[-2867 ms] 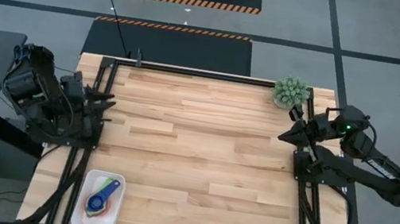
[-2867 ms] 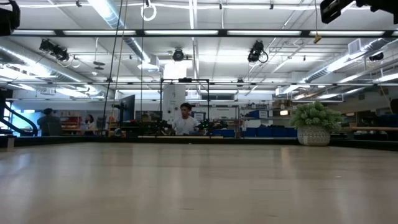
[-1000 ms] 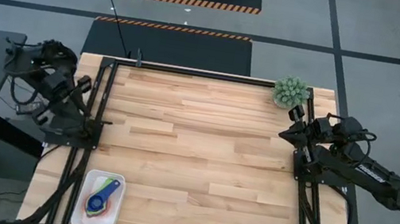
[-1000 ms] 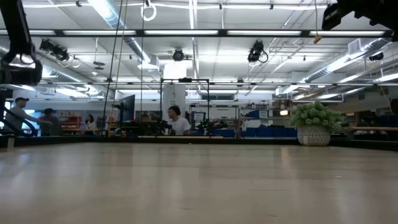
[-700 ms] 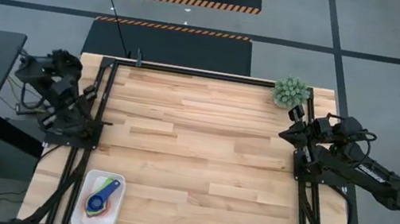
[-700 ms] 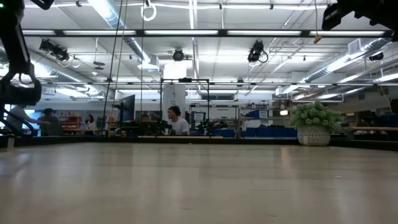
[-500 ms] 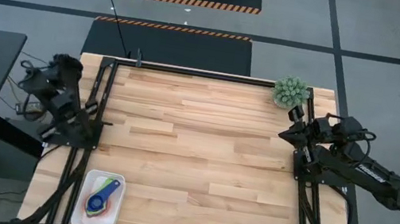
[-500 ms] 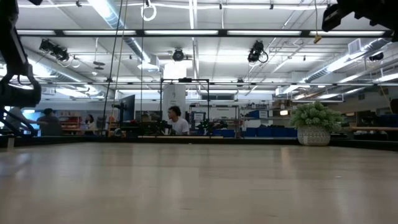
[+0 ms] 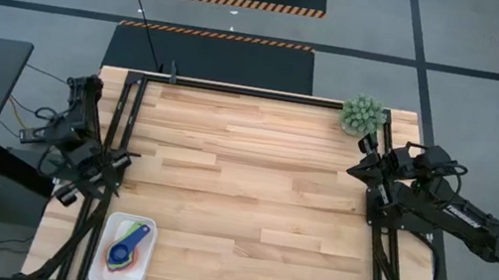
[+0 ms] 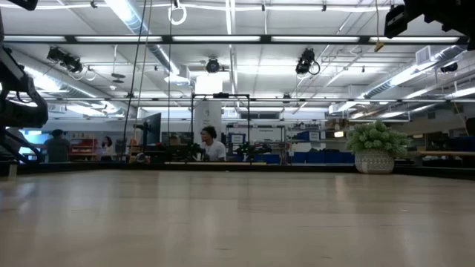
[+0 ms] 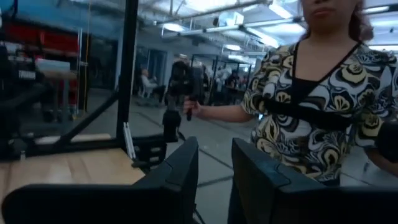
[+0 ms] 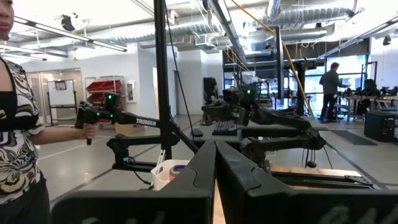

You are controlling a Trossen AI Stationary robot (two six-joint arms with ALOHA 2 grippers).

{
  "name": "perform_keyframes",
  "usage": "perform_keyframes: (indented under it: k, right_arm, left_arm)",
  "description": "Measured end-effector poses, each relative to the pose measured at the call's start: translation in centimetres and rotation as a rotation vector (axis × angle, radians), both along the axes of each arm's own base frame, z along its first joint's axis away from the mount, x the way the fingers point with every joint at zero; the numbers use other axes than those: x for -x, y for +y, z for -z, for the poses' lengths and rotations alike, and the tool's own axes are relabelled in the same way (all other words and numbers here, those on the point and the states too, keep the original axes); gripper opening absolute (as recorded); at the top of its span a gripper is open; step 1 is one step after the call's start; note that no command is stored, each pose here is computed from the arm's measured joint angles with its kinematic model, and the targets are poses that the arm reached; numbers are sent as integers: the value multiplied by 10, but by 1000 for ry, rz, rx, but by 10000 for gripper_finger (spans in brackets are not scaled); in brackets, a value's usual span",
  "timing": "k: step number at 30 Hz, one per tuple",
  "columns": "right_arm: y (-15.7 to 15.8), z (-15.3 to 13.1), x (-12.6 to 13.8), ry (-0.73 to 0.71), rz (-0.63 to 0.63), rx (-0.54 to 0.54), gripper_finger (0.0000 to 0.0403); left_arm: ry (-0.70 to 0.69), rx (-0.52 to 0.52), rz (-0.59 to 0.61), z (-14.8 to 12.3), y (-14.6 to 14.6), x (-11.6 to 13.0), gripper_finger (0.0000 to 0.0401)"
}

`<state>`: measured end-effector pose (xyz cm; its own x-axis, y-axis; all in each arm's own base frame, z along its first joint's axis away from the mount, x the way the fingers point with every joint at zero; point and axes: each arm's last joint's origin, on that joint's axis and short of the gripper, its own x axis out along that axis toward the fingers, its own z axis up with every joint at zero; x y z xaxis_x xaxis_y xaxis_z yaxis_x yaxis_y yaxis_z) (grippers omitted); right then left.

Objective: Nest measuring cups in basket
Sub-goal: Return to Home Position

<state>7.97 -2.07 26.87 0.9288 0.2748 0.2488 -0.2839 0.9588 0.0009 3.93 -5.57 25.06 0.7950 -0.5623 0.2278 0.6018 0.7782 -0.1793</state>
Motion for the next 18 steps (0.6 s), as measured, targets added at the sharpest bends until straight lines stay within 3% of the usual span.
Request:
perform_keyframes:
  k: [8, 18]
  right_arm:
    - [0, 0, 0, 0, 0, 0, 18]
    - [0, 0, 0, -1, 0, 0, 18]
  left_arm:
    - [-103, 14, -53, 30, -12, -7, 103]
    - [-47, 20, -154, 55, -12, -19, 103]
